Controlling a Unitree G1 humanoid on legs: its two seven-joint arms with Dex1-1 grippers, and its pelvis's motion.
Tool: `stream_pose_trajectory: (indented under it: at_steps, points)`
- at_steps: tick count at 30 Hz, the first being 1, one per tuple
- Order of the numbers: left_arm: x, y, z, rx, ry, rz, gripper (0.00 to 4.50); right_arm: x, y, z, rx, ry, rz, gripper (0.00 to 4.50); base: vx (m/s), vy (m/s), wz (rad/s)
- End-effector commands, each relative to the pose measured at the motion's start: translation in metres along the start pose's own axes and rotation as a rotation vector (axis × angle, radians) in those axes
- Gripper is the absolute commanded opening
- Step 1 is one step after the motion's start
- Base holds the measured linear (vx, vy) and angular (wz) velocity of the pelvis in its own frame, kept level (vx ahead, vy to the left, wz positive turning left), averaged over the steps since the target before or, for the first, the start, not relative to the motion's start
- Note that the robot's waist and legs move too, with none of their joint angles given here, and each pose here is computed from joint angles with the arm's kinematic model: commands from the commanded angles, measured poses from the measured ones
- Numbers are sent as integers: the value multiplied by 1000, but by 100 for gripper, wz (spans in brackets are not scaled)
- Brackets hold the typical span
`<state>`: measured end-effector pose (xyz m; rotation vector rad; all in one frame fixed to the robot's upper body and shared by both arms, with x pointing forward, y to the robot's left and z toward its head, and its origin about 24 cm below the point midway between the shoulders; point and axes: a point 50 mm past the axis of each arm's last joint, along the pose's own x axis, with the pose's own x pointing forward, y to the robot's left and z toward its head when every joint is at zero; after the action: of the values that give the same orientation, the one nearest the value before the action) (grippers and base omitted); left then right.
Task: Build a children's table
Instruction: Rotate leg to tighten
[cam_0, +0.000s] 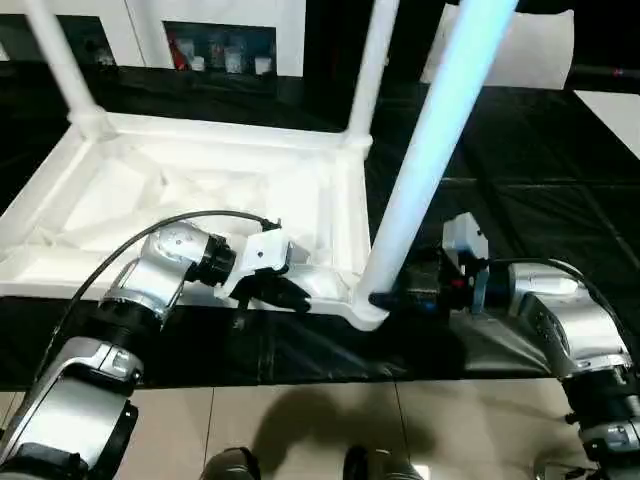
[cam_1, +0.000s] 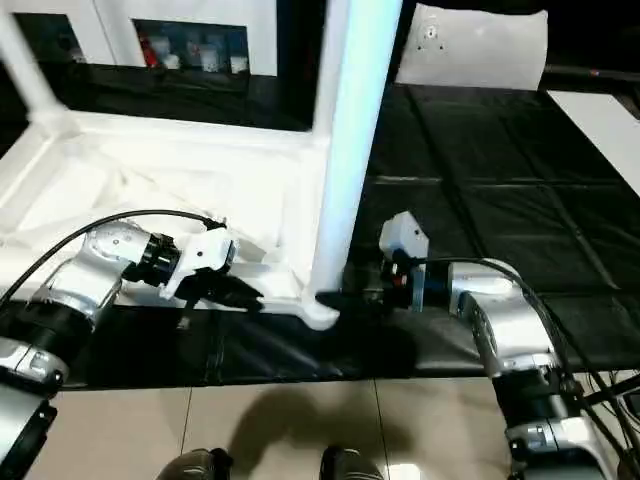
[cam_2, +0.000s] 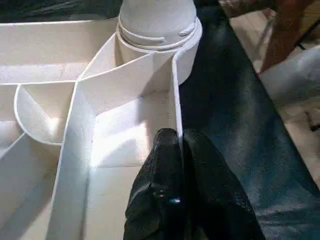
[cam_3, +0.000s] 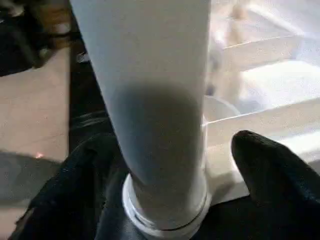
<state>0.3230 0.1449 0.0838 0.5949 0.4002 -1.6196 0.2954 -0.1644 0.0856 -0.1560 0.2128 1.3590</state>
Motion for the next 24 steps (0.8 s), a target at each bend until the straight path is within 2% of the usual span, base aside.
stream_pose_trajectory:
  at_steps: [1, 5, 7, 13, 20, 24]
  points:
    - [10, -5, 0, 32, 53, -127, 0, -1, -2, 1, -10, 15, 35, 363, 0, 0, 0]
    - [11, -5, 0, 41, 54, -142, 0, 2, -5, -1, -16, 33, 72, 346, 0, 0, 0]
    - [12, -4, 1, 45, 52, -140, 0, 3, -6, -1, -17, 33, 75, 312, 0, 0, 0]
    - [12, -3, 1, 46, 48, -139, 0, 5, -6, -1, -19, 23, 99, 275, 0, 0, 0]
    - [11, 0, 0, 43, 52, -120, 0, 9, 0, -5, -4, 11, 136, 207, 0, 0, 0]
    - [11, 3, -1, 29, 47, -88, 0, 10, 5, -8, 21, -7, 138, 197, 0, 0, 0]
